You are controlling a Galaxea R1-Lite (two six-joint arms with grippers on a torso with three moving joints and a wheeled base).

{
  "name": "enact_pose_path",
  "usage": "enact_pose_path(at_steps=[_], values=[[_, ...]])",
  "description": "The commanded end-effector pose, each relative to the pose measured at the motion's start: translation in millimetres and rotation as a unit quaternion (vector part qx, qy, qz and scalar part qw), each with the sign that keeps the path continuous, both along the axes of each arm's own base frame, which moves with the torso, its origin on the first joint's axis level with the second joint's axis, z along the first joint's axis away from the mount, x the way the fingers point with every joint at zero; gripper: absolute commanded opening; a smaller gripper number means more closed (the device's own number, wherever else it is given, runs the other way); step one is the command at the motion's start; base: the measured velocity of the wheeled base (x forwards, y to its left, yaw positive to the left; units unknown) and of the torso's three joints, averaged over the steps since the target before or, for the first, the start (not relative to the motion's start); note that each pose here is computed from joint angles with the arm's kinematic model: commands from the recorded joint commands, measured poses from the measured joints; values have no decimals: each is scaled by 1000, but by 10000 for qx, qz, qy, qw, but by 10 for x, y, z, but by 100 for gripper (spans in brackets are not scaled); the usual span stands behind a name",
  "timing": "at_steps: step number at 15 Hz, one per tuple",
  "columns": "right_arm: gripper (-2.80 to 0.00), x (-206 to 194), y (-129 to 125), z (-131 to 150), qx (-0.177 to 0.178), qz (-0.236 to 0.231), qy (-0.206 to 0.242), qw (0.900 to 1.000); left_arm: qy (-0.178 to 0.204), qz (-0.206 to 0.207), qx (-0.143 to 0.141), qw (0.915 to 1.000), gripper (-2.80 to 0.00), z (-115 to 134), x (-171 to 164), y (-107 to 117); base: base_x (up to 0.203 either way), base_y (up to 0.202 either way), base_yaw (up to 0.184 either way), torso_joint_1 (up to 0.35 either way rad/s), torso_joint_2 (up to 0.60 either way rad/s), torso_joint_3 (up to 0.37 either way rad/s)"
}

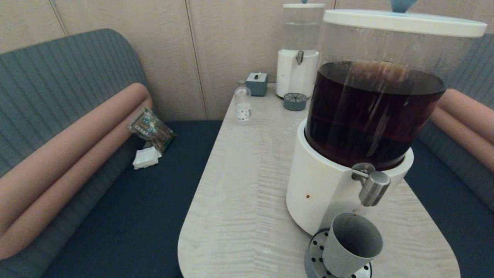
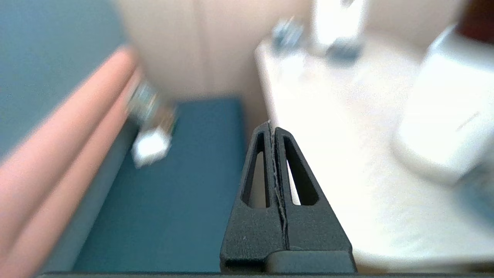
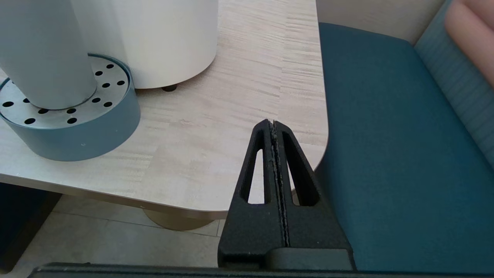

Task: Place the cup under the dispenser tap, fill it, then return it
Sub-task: Turn off the faucet

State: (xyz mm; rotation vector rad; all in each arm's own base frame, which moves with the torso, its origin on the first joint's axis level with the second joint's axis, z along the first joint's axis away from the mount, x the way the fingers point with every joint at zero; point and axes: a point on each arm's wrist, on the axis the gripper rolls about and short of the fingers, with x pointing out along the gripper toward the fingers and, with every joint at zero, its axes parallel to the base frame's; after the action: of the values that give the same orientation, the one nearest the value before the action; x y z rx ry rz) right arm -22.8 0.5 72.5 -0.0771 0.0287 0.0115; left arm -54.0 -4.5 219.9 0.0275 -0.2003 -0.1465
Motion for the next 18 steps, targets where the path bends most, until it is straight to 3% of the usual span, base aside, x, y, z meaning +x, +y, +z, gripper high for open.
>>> enact_pose_path(at_steps=[1, 3, 4, 6, 8, 11, 14, 15, 16, 17, 18], values=[[-280, -3, 0, -1, -4, 2, -15, 10000, 288, -186, -23, 9994, -280, 622, 328, -3, 0, 0, 0, 0, 0, 0], [-280, -3, 0, -1, -4, 6, -15, 10000, 391, -755, -69, 9964, -280, 1181, 599, -23, 0, 0, 0, 0, 0, 0], [-280, -3, 0, -1, -4, 9, -15, 10000, 582, -1140, -76, 9917, -280, 1337, 744, -37, 0, 0, 0, 0, 0, 0], [-280, -3, 0, -3, -4, 2, -8, 10000, 1135, -2142, -83, 9701, -280, 1474, 1084, -84, 0, 0, 0, 0, 0, 0], [-280, -3, 0, -1, -4, 2, -15, 10000, 1564, -2664, -21, 9511, -280, 1450, 1457, -148, 0, 0, 0, 0, 0, 0], [-280, -3, 0, -1, -4, 2, -15, 10000, 1686, -3007, 532, 9372, -280, 1278, 2096, -268, 0, 0, 0, 0, 0, 0], [-280, -3, 0, -1, -4, 6, -15, 10000, 1714, -4033, 884, 8945, -280, 1169, 2393, -643, 0, 0, 0, 0, 0, 0], [-280, -3, 0, -1, -4, 2, -15, 10000, 1666, -4129, 1103, 8886, -280, 1167, 2473, -759, 0, 0, 0, 0, 0, 0], [-280, -3, 0, -1, -4, 4, -15, 10000, 1523, -4075, 1516, 8876, -280, 1172, 2540, -840, 0, 0, 0, 0, 0, 0], [-280, -3, 0, -3, -4, 2, -8, 10000, 1479, -4061, 2012, 8790, -280, 1139, 2585, -908, 0, 0, 0, 0, 0, 0], [-280, -3, 0, -1, -4, 2, -15, 10000, 1587, -4120, 2472, 8625, -280, 1085, 2576, -971, 0, 0, 0, 0, 0, 0]])
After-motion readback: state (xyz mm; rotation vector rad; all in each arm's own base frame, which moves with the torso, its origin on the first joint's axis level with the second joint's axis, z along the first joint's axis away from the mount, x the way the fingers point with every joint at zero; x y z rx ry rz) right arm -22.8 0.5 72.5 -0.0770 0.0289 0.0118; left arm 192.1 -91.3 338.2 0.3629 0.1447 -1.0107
